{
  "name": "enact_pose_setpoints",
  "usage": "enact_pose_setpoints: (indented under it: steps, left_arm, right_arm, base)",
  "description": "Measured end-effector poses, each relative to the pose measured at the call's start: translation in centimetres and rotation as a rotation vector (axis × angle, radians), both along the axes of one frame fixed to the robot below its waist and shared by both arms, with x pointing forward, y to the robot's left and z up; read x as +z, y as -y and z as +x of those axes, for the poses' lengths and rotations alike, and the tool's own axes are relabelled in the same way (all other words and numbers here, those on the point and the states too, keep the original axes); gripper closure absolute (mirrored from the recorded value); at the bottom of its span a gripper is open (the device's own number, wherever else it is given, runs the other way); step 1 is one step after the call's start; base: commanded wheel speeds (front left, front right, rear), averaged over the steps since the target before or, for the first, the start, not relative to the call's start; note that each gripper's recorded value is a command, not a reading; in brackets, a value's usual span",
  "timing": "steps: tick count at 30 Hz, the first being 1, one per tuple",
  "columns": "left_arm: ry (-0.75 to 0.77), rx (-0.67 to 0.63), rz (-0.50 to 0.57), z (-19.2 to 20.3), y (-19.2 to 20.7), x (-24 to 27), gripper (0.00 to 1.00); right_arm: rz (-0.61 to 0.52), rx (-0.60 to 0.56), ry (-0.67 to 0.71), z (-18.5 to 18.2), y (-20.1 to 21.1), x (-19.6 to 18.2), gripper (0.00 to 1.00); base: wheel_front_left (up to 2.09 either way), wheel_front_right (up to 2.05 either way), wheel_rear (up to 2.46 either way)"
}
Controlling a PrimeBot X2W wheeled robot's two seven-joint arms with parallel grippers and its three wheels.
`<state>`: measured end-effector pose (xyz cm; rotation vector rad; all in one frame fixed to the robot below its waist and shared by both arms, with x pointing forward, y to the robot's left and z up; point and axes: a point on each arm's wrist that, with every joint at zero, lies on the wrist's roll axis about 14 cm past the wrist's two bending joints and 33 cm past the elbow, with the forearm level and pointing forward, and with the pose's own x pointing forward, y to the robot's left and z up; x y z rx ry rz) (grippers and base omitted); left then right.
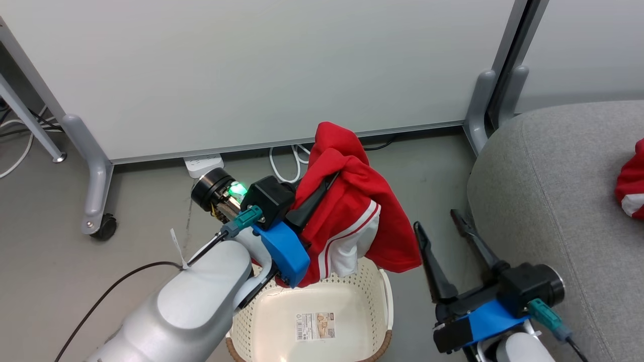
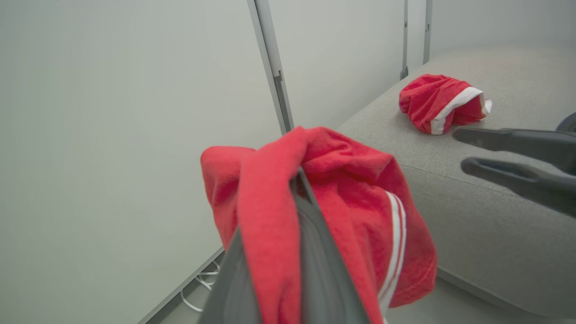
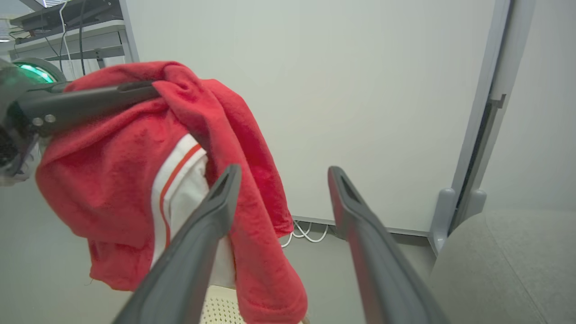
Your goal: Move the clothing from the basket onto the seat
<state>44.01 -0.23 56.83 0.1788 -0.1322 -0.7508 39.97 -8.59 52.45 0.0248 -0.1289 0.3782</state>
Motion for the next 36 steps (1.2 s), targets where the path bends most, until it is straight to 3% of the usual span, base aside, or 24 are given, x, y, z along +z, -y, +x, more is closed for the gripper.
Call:
enact_pose_setpoints:
  steps: [17,36]
  left_arm:
    - [-0.018,0.005,-0.006,0.0,-0.1,-0.6,1.0]
    - [-0.031,-0.002,-0.008,0.4,0.2,-1.2,1.0]
  right_arm:
    - [-0.081,0.229,0.005,0.4,-6.6,-0.3,0.0]
    - [-0.166,0.319,-0.083,2.4,-9.9,-3.1,0.0]
  base:
    - [0.0,0.0,0.0]
    - [0.0,0.0,0.0]
